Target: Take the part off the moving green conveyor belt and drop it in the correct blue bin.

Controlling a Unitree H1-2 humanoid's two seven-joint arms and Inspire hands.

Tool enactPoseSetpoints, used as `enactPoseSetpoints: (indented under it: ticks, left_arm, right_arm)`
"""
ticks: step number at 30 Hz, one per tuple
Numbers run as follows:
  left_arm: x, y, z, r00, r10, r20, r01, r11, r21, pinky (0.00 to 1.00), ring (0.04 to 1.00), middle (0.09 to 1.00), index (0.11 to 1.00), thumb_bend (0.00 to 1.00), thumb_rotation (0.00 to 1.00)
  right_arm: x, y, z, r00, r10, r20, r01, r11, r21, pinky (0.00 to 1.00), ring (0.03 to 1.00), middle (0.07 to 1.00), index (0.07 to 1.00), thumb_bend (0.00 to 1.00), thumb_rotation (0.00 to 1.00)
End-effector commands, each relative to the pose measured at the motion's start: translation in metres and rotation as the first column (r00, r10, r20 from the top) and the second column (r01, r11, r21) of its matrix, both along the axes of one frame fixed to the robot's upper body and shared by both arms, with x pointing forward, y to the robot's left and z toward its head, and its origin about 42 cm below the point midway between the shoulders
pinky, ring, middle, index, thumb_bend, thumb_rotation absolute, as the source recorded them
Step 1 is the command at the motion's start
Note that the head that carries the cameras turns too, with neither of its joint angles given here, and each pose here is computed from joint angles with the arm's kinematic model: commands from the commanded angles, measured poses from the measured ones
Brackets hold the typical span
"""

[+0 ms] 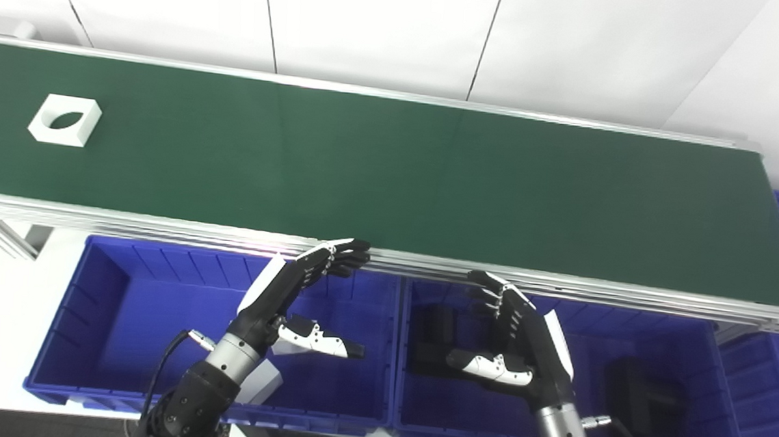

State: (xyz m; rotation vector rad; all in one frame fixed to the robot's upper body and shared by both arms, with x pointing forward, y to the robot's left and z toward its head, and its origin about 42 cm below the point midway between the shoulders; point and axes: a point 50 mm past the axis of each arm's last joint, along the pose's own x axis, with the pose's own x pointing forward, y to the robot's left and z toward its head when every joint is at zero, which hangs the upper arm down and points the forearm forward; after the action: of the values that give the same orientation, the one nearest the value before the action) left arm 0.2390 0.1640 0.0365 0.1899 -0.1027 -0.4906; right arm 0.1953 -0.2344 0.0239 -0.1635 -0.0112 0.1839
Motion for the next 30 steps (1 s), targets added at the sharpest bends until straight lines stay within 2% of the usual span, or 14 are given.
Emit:
enactPoseSetpoints:
  ticks: [1,11,19,30]
  left_arm:
    - [0.008,-0.001,0.011,0.997,-0.013,0.074,0.015,1.0,-0.023,0.75,0.783,0.785,0.809,1.0,0.15]
    - [0.008,-0.008,0.005,0.998,-0.017,0.058,0.018,1.0,-0.015,0.76,0.787,0.786,0.807,1.0,0.14]
    - [0.008,-0.023,-0.015,1.0,-0.014,0.001,0.014,1.0,0.012,0.76,0.788,0.784,0.802,1.0,0.15]
    - [0.009,-0.033,-0.029,1.0,-0.004,-0.012,0.005,0.997,0.072,0.73,0.771,0.779,0.795,1.0,0.15]
  right_arm:
    - [0.006,0.002,0.01,0.996,-0.001,0.084,0.0,1.0,0.015,0.7,0.777,0.835,0.775,1.0,0.36]
    - [0.006,-0.004,0.003,0.998,-0.007,0.056,0.006,1.0,0.005,0.69,0.772,0.836,0.778,1.0,0.36]
    - [0.006,-0.02,-0.014,1.0,-0.026,-0.015,0.026,0.999,0.023,0.72,0.779,0.841,0.774,1.0,0.35]
    - [0.008,-0.032,-0.031,0.996,-0.04,-0.082,0.044,0.998,0.042,0.71,0.77,0.838,0.768,1.0,0.36]
